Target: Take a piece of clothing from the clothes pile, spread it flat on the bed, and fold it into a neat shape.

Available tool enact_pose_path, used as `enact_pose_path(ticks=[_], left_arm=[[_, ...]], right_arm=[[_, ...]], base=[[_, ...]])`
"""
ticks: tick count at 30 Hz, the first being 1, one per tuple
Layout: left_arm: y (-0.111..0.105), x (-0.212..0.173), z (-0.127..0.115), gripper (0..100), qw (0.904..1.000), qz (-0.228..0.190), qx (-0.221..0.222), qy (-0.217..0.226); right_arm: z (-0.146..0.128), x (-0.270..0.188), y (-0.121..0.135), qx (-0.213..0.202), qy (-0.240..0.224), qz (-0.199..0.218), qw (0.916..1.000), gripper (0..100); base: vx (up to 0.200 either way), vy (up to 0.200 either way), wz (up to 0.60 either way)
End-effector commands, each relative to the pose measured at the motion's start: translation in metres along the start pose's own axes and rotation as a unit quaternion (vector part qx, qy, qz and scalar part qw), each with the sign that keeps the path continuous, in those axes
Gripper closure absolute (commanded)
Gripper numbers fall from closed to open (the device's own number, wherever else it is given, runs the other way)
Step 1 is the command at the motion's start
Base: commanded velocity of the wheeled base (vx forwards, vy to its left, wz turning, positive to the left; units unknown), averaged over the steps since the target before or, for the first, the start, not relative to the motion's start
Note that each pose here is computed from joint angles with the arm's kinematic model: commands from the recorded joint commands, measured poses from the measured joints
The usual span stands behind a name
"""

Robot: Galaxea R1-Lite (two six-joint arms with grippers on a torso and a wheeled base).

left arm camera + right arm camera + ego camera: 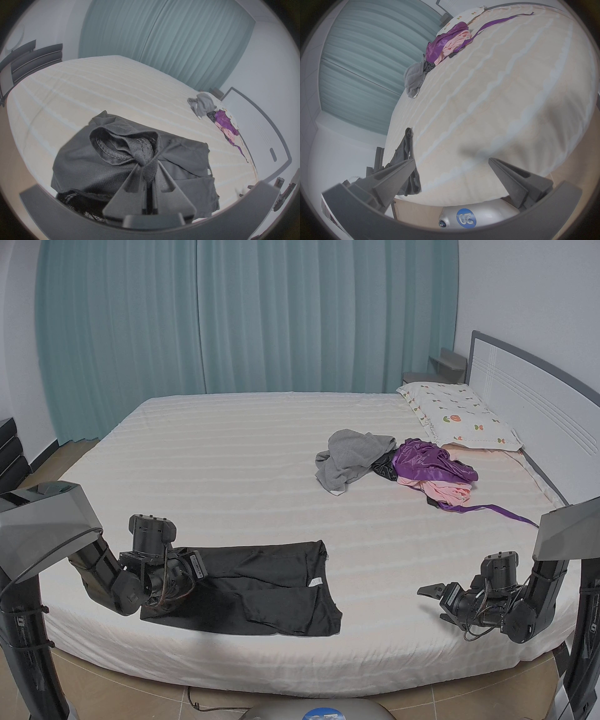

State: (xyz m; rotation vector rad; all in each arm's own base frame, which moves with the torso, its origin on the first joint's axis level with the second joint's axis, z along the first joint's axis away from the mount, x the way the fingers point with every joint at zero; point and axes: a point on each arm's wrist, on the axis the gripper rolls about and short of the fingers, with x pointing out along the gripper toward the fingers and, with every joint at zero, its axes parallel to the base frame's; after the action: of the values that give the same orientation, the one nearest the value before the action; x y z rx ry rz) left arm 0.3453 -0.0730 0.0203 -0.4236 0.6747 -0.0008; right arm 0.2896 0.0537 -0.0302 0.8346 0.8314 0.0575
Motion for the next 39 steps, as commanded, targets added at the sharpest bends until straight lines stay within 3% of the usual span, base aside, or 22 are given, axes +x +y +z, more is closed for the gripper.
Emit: enact_pose_path(ticks=[1,15,24,34,35,39], left_arm=[[-0.011,0.002,0.001,100,0.9999,-0.009,0.007,-0.003],[-0.056,0.012,-0.007,100,0.9982,-0.038,0.042,0.023],[-0.06,0.038,-0.025,100,0.9986,-0.002,0.044,0.029],[-0.062,0.046,-0.033,100,0.9986,0.001,0.038,0.036],[-0.062,0.046,-0.033,0,0.9986,0.001,0.038,0.036],[-0.062,0.043,-0.032,0,0.9988,0.0,0.035,0.034]], right_arm=[[0.0,0.0,0.0,0.0,0.001,0.0,1.0,0],[-0.001,0.0,0.0,-0.001,0.001,-0.001,1.0,0],[-0.001,0.0,0.0,-0.002,0.001,-0.001,1.0,0],[-0.001,0.0,0.0,-0.002,0.001,-0.001,1.0,0],[-0.001,0.0,0.0,-0.002,0.001,-0.001,1.0,0],[-0.001,0.0,0.0,-0.002,0.001,-0.001,1.0,0]], base=[[0.0,-0.2,0.0],[0.0,-0.2,0.0],[0.0,0.0,0.0],[0.0,0.0,0.0],[0.0,0.0,0.0],[0.0,0.0,0.0]])
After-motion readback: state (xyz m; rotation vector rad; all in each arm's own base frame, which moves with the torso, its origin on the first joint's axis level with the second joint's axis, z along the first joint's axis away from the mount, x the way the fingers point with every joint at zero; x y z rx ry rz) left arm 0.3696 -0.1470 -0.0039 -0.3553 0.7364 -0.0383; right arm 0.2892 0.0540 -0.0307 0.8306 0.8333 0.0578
